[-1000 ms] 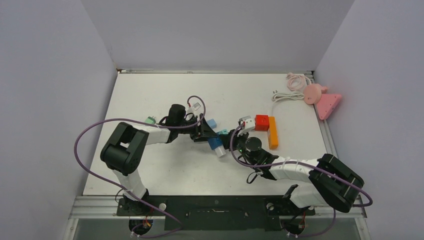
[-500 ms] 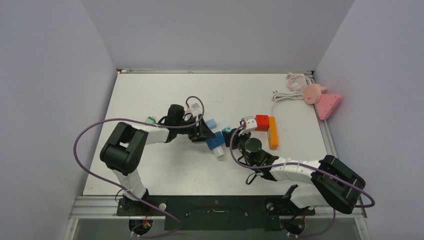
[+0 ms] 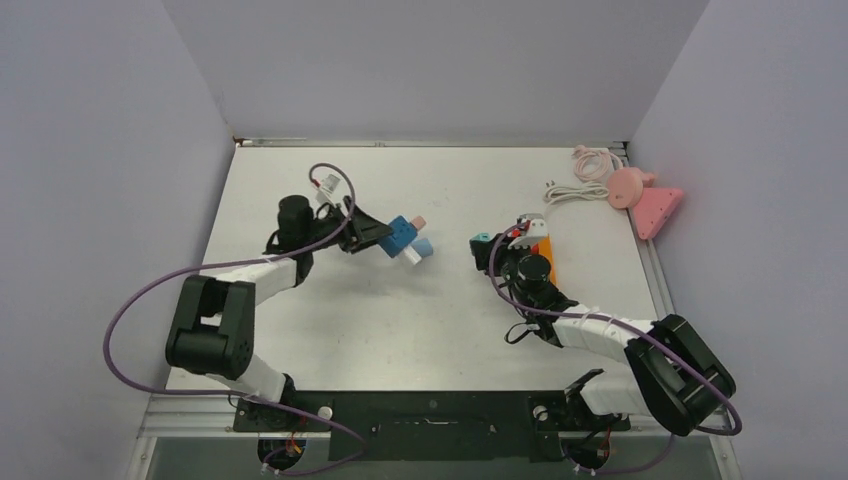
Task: Pull the plug off the socket
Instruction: Remove the plug from the socket, then place the plug at the center of the board.
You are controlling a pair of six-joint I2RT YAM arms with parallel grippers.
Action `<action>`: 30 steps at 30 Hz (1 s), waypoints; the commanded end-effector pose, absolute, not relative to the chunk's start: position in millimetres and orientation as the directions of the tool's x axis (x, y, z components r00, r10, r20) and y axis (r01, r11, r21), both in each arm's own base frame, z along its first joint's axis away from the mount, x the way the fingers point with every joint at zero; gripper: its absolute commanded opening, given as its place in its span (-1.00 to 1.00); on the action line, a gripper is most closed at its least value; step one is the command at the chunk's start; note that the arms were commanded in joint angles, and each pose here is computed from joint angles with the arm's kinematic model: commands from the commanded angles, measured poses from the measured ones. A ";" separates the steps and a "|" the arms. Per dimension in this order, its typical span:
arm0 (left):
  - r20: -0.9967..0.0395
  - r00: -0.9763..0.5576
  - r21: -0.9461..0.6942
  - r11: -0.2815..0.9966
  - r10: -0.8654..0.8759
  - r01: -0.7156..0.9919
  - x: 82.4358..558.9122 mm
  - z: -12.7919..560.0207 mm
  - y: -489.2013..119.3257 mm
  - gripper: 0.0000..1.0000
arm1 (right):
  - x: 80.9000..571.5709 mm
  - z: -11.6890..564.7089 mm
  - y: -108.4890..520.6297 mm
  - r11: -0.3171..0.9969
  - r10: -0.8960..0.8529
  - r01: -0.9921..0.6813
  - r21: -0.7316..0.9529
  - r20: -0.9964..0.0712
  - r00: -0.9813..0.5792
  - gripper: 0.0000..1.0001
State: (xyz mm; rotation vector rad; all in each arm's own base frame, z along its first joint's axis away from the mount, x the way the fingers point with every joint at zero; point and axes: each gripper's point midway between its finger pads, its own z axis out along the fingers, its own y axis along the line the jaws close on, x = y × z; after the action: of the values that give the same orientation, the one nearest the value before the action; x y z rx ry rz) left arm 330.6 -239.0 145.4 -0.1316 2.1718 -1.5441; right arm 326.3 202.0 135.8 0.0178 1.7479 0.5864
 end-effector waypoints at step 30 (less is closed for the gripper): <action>-0.689 -0.635 -0.705 0.524 -0.348 0.478 334.9 241.3 -196.4 -1.00 | 366.5 53.8 286.0 0.791 0.235 -0.380 0.480 -0.811 -0.535 0.12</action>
State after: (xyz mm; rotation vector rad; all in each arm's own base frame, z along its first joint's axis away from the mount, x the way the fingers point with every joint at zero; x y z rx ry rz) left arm 329.7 -188.7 193.1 -0.0227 2.0493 -1.2307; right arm 356.9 279.1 35.1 -0.1151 2.0650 0.7628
